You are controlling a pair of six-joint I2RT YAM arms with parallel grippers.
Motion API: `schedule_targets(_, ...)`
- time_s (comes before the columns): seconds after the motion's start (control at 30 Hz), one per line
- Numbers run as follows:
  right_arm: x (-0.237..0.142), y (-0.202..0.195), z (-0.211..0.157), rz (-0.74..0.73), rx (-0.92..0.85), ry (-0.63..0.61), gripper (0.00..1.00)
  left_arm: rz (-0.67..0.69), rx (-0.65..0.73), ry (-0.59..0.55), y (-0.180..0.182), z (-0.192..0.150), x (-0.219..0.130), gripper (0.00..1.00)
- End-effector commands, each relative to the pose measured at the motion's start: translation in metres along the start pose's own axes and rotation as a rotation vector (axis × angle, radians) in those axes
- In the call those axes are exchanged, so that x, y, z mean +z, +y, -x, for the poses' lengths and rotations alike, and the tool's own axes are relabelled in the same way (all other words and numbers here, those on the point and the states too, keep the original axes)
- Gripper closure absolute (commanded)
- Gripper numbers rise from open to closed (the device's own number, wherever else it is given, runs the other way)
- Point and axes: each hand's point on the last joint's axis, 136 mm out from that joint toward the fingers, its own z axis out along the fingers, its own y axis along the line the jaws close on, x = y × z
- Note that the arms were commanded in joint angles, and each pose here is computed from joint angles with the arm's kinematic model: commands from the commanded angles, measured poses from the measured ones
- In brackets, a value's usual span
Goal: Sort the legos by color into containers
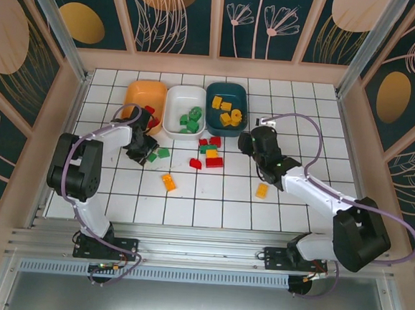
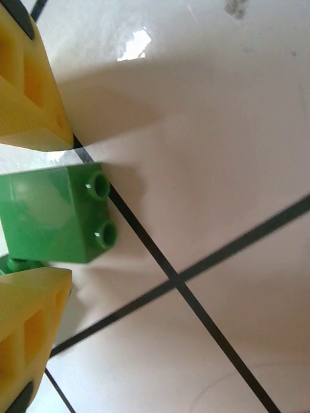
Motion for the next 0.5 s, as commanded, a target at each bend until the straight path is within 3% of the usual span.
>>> schedule_targets(0.0, -0.008, -0.004, 0.013, -0.009, 0.044, -0.054, 0.47, 0.060, -0.010, 0.021, 0.008, -0.003, 0.012, 0.53)
schedule_targets(0.2, -0.012, -0.005, 0.015, -0.007, 0.045, -0.064, 0.47, 0.037, 0.003, 0.015, 0.008, -0.003, 0.015, 0.71)
schedule_targets(0.47, -0.012, -0.005, 0.015, -0.005, 0.045, -0.068, 0.47, -0.035, 0.030, -0.039, 0.001, 0.002, -0.013, 0.72)
